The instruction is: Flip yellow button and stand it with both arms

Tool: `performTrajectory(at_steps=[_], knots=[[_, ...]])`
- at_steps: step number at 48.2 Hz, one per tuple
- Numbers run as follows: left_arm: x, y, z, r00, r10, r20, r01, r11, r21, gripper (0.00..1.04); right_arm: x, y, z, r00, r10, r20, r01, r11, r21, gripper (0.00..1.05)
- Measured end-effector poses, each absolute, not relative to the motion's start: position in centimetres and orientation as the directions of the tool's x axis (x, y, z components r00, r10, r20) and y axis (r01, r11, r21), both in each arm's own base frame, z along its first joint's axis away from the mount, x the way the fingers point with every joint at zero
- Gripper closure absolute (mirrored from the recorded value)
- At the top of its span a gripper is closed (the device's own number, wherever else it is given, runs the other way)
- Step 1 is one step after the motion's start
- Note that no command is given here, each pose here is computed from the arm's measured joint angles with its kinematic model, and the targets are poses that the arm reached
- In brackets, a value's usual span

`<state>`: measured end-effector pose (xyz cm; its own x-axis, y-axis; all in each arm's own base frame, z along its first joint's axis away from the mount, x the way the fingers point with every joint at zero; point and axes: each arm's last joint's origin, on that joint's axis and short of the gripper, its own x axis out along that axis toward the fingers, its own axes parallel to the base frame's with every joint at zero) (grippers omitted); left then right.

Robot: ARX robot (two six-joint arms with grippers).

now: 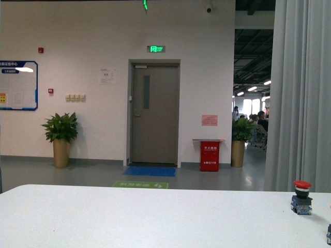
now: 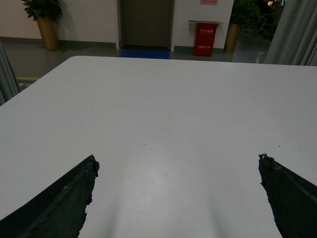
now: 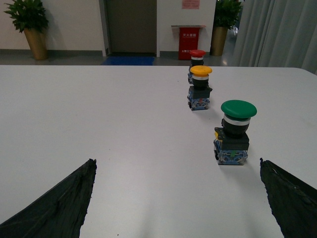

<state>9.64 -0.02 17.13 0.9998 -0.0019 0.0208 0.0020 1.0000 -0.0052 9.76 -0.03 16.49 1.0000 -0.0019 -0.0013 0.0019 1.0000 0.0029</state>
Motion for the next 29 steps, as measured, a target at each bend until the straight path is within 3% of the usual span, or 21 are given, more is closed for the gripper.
performTrajectory(at_steps=[29], knots=[[9.64,-0.02,17.13,1.000,-0.002,0.021,0.002,1.000,-0.005,0.07,9.76,-0.03,16.49,1.000,-0.002,-0.001,0.002,1.000,0.003,0.07]])
